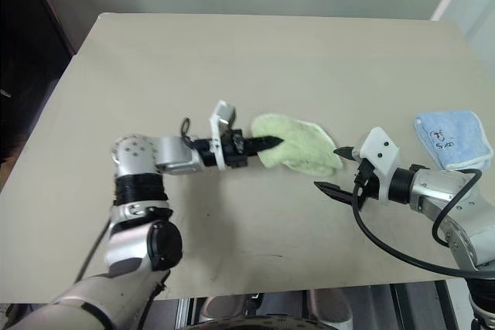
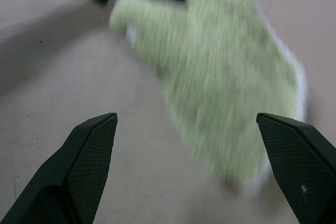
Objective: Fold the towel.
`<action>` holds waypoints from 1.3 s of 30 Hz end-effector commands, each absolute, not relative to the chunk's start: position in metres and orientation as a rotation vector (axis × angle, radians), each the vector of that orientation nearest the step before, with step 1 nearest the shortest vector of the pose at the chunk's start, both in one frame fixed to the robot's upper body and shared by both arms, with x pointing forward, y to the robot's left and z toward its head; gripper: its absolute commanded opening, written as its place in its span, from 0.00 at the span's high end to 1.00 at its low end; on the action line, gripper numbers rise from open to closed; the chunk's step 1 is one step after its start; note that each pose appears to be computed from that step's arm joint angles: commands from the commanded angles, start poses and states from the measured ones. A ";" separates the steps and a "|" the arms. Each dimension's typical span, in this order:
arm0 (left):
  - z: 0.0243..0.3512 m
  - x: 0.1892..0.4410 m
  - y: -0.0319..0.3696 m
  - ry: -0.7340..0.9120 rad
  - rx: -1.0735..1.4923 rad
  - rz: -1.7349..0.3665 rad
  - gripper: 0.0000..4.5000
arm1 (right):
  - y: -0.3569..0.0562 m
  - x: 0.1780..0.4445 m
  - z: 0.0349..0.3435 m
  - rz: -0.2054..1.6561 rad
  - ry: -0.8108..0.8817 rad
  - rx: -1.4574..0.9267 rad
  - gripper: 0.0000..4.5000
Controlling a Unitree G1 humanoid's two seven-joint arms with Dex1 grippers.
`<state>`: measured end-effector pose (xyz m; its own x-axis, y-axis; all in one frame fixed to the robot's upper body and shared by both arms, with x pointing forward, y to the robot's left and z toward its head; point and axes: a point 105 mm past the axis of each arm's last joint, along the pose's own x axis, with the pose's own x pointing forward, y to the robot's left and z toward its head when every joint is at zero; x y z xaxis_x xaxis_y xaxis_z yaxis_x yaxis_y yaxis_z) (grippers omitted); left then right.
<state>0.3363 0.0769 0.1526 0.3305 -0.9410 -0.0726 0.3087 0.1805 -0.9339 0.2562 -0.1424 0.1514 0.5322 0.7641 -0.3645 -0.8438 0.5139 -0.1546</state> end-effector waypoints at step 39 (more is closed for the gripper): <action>0.279 0.390 0.395 -0.166 -0.774 0.003 0.99 | -0.118 0.275 0.159 1.097 0.165 -0.365 0.00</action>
